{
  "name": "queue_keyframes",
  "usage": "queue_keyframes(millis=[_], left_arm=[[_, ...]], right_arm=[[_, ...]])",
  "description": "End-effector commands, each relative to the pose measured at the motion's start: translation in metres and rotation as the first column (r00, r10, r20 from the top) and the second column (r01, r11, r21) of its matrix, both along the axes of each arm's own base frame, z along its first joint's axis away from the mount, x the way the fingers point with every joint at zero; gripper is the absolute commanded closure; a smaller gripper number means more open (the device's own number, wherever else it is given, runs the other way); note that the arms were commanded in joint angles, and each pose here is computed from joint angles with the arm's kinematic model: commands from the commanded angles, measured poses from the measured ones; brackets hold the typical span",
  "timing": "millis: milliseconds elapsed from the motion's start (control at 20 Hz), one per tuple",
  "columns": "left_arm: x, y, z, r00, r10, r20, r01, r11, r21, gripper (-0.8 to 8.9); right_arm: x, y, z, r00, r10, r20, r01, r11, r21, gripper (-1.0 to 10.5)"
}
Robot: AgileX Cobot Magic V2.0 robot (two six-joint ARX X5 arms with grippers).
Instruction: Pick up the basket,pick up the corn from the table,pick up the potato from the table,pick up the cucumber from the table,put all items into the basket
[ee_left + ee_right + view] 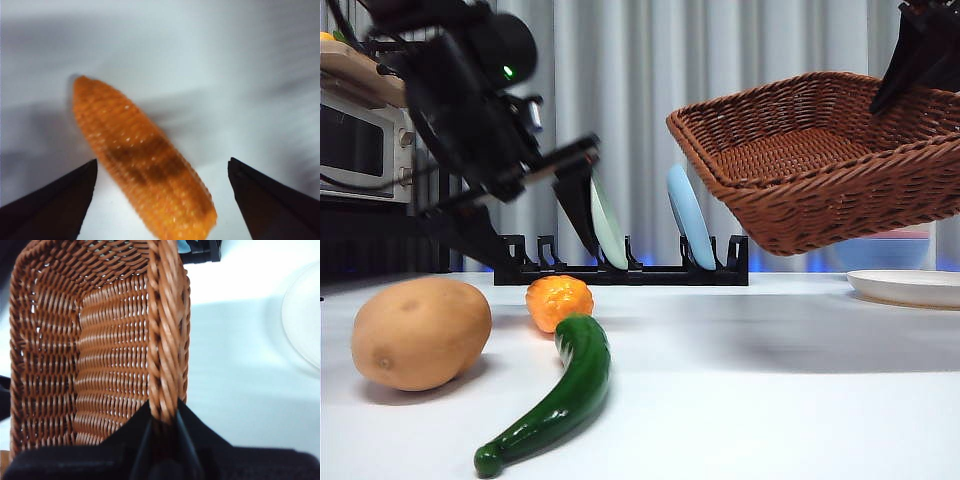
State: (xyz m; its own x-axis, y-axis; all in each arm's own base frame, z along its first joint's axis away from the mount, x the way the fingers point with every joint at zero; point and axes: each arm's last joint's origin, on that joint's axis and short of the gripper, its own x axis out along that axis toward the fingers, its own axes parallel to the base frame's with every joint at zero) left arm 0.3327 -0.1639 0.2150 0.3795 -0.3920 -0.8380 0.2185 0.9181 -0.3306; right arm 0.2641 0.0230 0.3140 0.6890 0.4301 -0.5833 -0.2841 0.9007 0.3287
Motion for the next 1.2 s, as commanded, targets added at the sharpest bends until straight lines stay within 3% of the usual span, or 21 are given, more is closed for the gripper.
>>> queue_keyframes(millis=[50,300,350,450,650,850,1050,1200], left_arm=[[0.001,-0.009,-0.013,0.999,0.017,-0.029,-0.016,0.999,0.035,3.73],[0.006,-0.013,-0.032,0.999,0.029,-0.045,-0.025,0.997,0.079,4.06],[0.006,-0.013,-0.033,0.999,0.03,-0.045,-0.026,0.996,0.085,5.08],[0.007,-0.013,-0.032,1.0,-0.004,-0.021,0.006,0.995,0.101,8.22],[0.004,-0.014,-0.017,0.999,-0.033,0.024,0.031,0.995,0.09,8.21],[-0.027,-0.002,0.055,0.98,-0.067,0.189,0.062,0.997,0.036,8.21],[-0.076,0.0,0.13,0.897,-0.073,0.435,0.123,0.989,-0.088,8.21],[-0.09,-0.026,0.138,0.86,-0.095,0.501,0.174,0.978,-0.113,8.21]], right_arm=[[0.0,-0.001,0.004,1.0,-0.007,0.016,0.007,1.0,0.019,9.6],[0.0,-0.001,0.004,1.0,-0.012,0.013,0.012,1.0,0.023,9.6],[0.0,-0.001,0.004,1.0,-0.012,0.013,0.012,1.0,0.024,9.6],[0.0,-0.001,0.004,1.0,-0.012,0.013,0.012,1.0,0.024,9.6],[0.001,0.0,0.003,1.0,-0.016,0.007,0.016,0.999,0.03,9.6],[0.009,0.009,-0.007,0.999,0.006,-0.037,-0.004,0.999,0.04,9.6],[0.025,0.031,-0.03,0.99,0.049,-0.129,-0.04,0.997,0.067,9.6],[0.034,0.058,-0.04,0.986,0.094,-0.141,-0.078,0.991,0.113,9.6]])
